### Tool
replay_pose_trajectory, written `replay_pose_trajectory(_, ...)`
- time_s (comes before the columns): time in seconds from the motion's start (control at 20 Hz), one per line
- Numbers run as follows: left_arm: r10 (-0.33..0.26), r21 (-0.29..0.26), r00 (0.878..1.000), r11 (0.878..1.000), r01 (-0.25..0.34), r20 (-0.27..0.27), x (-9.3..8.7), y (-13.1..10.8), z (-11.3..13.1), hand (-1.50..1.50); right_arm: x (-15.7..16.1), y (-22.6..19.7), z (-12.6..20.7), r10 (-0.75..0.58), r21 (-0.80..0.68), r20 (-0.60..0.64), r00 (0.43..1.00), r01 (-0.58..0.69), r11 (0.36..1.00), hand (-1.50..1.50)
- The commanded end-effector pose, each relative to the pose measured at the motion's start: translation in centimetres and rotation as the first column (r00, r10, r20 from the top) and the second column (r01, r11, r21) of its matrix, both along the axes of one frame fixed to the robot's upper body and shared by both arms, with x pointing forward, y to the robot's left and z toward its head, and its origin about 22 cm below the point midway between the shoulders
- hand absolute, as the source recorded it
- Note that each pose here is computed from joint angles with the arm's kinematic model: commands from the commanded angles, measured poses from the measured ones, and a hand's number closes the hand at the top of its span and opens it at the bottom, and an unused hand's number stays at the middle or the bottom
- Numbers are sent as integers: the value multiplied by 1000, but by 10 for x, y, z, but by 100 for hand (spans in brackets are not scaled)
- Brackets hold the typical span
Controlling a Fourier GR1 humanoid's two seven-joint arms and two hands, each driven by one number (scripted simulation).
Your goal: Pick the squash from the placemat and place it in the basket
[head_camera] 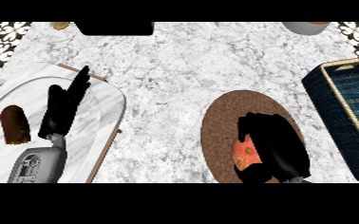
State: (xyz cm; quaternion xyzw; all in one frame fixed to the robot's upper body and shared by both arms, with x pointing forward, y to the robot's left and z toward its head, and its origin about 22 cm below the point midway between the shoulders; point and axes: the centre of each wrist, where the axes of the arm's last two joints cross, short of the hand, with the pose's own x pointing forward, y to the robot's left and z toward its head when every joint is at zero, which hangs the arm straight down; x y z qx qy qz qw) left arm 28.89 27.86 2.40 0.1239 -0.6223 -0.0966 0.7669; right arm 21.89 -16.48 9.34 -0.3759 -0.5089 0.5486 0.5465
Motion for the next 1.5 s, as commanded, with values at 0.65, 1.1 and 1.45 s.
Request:
replay_pose_trajectory(0.65,-11,-2,1000,1000,11,9,5,9,18,0,-62,-6,160,-203,592,313,928,-24,805,150)
replay_pose_trajectory(1.1,11,2,1000,1000,-11,-16,6,1,0,0,-14,-10,236,-305,636,337,891,23,772,150)
replay_pose_trajectory(1.45,28,11,1000,1000,-28,-2,9,2,0,0,13,-36,273,-399,460,371,839,207,863,150)
